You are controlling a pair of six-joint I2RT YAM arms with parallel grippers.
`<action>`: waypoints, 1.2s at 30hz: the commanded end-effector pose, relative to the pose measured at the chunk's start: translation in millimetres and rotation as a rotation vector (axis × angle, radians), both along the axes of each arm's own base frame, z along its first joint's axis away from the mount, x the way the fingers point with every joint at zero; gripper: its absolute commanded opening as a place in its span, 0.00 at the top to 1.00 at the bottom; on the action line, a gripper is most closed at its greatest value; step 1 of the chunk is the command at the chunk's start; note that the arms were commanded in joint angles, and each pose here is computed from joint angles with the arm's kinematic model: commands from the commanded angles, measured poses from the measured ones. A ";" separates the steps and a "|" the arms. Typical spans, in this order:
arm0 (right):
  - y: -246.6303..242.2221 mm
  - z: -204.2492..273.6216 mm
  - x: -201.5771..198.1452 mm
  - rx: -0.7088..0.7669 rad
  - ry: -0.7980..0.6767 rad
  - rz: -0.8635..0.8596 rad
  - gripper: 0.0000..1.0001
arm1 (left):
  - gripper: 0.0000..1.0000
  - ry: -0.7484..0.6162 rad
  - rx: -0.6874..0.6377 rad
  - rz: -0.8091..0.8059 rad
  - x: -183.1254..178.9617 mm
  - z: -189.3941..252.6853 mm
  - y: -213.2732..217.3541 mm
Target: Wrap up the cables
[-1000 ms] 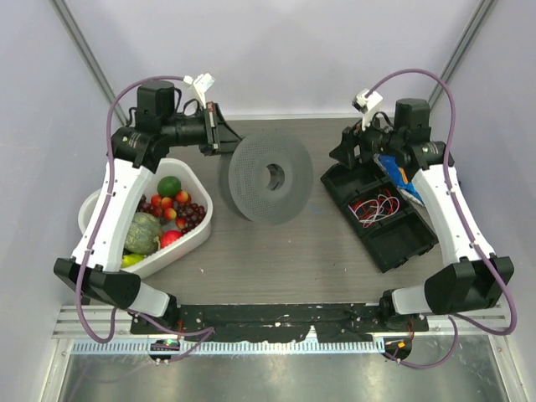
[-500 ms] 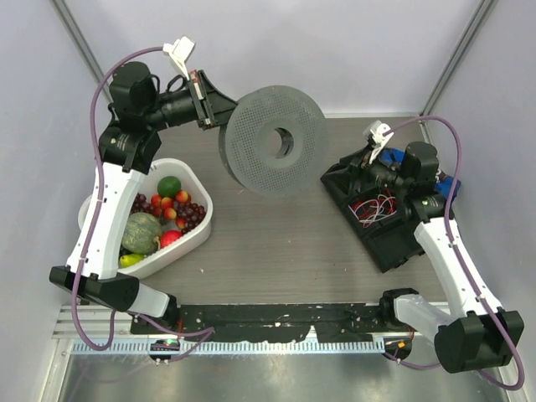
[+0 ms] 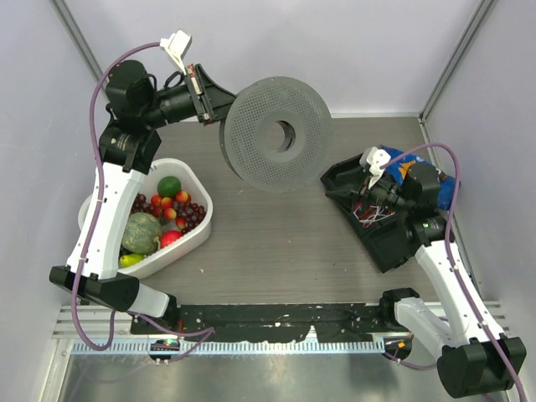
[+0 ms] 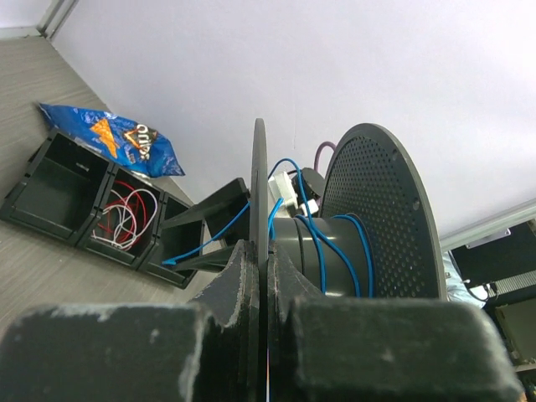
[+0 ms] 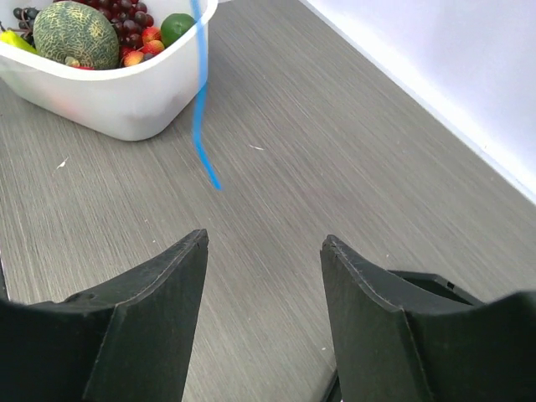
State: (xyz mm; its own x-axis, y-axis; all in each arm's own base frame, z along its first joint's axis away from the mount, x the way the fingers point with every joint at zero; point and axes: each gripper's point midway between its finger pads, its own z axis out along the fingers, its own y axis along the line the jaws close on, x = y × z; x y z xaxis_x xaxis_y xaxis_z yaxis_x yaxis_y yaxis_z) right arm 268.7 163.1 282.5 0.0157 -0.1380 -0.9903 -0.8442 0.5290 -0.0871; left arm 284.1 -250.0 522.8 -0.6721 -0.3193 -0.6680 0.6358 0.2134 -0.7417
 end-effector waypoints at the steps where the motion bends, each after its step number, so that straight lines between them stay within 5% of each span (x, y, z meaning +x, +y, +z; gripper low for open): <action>1: 4.6 19.8 -5.9 -0.025 -0.163 0.042 0.39 | 1.00 -0.094 -0.058 -0.028 -18.8 31.8 3.1; 13: 14.3 35.0 -5.2 -0.075 -0.262 0.086 0.39 | 1.00 -0.079 -0.061 -0.029 -17.4 27.0 2.5; 27: 40.0 31.3 -3.5 -0.145 -0.284 0.137 0.55 | 1.00 -0.064 -0.063 -0.033 -18.6 23.7 2.4; 32: 46.2 30.0 -4.5 -0.158 -0.288 0.144 0.71 | 1.00 -0.063 -0.061 -0.032 -20.6 21.4 3.0; 36: 45.7 27.3 -4.9 -0.162 -0.278 0.132 0.93 | 1.00 -0.048 -0.062 -0.016 -17.5 18.8 3.5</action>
